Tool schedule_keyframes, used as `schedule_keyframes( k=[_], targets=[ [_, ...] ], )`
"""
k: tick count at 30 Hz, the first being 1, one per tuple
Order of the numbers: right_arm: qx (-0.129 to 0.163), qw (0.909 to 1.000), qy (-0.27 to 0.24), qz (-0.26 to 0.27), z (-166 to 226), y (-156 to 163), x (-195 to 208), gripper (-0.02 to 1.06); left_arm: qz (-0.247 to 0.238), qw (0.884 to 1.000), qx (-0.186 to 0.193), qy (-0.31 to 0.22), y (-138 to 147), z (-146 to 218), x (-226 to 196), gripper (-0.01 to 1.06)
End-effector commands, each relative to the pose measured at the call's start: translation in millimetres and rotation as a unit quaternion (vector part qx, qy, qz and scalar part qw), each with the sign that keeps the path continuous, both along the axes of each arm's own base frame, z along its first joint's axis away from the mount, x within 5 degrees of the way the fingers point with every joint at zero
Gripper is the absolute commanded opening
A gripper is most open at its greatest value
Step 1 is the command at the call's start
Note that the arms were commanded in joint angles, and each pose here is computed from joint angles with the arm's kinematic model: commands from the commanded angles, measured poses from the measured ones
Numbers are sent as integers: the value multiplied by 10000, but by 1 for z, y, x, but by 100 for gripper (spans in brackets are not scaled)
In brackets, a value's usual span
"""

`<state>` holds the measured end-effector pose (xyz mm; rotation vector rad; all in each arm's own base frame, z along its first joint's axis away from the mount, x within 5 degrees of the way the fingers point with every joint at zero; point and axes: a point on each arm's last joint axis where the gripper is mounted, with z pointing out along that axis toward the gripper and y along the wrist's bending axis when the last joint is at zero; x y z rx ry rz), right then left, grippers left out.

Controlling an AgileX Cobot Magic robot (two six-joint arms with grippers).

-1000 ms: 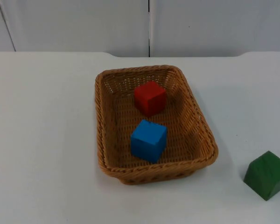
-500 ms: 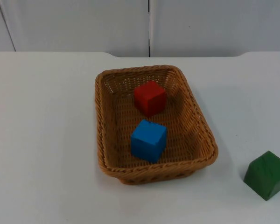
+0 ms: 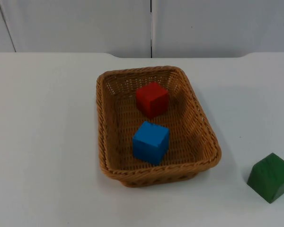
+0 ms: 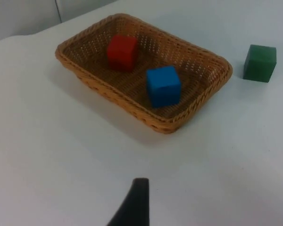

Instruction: Pick up one cube with each hand and place exactly two cubes into the same basket, leaving the remaining cube outside.

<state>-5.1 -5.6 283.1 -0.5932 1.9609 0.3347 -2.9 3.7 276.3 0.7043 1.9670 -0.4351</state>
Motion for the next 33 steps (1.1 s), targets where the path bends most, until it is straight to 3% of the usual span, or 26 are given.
schedule_keyframes(
  k=[1, 17, 20, 21, 24, 27, 33],
  targets=[
    [-57, 9999, 55, -103, -3, -2, 1, 73, 46, 10000, -5, 15, 1, -1, 0, 88],
    [-73, 9999, 44, -117, -3, -2, 1, 74, 46, 10000, -5, 15, 1, -1, 0, 88],
    [-73, 9999, 44, -117, -3, -2, 1, 88, 46, 10000, -5, 15, 1, -1, 0, 88],
    [-73, 9999, 44, -117, -3, -2, 1, 88, 46, 10000, -5, 15, 1, -1, 0, 88],
    [-73, 9999, 44, -117, -3, -2, 1, 105, 46, 10000, -5, 16, 1, -1, 0, 89],
    [-73, 9999, 44, -117, -3, -2, 1, 105, 46, 10000, -5, 16, 1, -1, 0, 103],
    [-73, 9999, 44, -117, -3, -2, 1, 105, 46, 10000, -5, 16, 1, -1, 0, 105]
  ],
)
